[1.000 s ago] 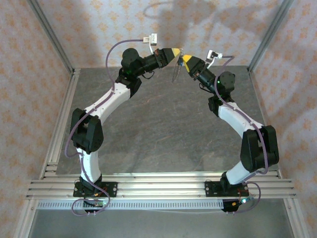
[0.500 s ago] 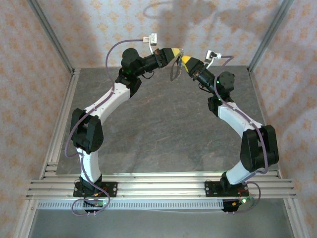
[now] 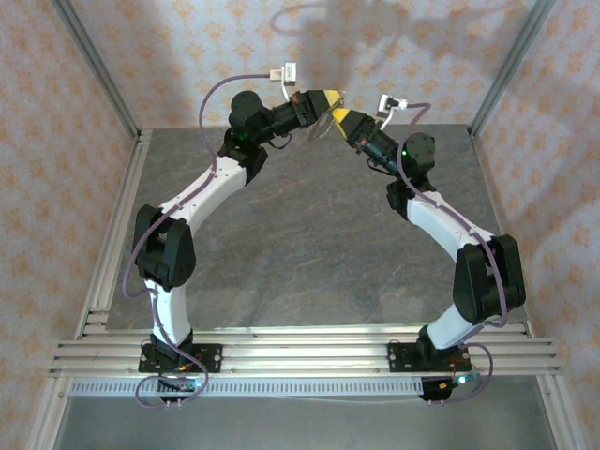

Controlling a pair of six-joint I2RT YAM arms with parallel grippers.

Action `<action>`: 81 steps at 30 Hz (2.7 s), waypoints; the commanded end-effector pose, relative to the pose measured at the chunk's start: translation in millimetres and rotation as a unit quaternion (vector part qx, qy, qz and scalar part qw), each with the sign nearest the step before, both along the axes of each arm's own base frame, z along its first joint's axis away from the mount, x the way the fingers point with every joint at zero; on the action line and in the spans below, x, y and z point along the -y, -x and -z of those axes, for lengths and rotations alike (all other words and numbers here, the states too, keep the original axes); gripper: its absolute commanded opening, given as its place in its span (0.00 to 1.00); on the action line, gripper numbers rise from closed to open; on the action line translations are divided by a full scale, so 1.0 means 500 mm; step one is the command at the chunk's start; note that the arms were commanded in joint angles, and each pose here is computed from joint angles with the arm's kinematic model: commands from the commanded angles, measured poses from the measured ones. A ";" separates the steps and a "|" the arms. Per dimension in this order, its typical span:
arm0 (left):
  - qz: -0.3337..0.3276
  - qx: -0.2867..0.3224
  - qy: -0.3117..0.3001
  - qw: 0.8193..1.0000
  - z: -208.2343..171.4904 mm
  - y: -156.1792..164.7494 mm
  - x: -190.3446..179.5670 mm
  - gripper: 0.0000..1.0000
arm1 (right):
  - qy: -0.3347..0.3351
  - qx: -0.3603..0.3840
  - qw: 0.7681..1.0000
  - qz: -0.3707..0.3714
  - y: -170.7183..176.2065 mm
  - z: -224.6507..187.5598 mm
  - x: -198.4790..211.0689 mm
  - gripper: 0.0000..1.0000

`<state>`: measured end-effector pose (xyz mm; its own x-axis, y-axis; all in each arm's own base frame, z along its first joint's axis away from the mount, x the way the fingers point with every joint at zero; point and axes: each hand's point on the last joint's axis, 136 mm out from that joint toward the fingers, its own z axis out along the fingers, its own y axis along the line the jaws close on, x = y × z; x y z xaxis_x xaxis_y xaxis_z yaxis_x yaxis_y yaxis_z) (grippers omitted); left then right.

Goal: Put the keys on the keyring

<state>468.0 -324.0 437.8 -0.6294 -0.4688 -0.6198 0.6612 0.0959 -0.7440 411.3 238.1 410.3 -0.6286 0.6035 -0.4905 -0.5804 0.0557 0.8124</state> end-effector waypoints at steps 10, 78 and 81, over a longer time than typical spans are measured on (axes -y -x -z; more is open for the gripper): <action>0.002 0.061 0.029 0.998 -0.102 0.055 -0.020 0.00 | 0.076 0.006 0.997 -0.004 0.033 0.030 -0.007 0.06; -0.032 0.038 0.032 0.998 -0.084 0.054 -0.016 0.00 | 0.000 0.012 0.991 0.136 -0.039 -0.095 0.050 0.27; -0.032 0.038 0.032 0.998 -0.085 0.054 -0.016 0.00 | -0.001 0.013 0.990 0.140 -0.036 -0.096 0.059 0.27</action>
<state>462.7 -324.6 438.0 -0.6182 -0.5157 -0.5933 0.6333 0.1204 -0.7645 443.3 218.8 438.8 -0.4684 0.7428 -0.4783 -0.5144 0.2109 0.8312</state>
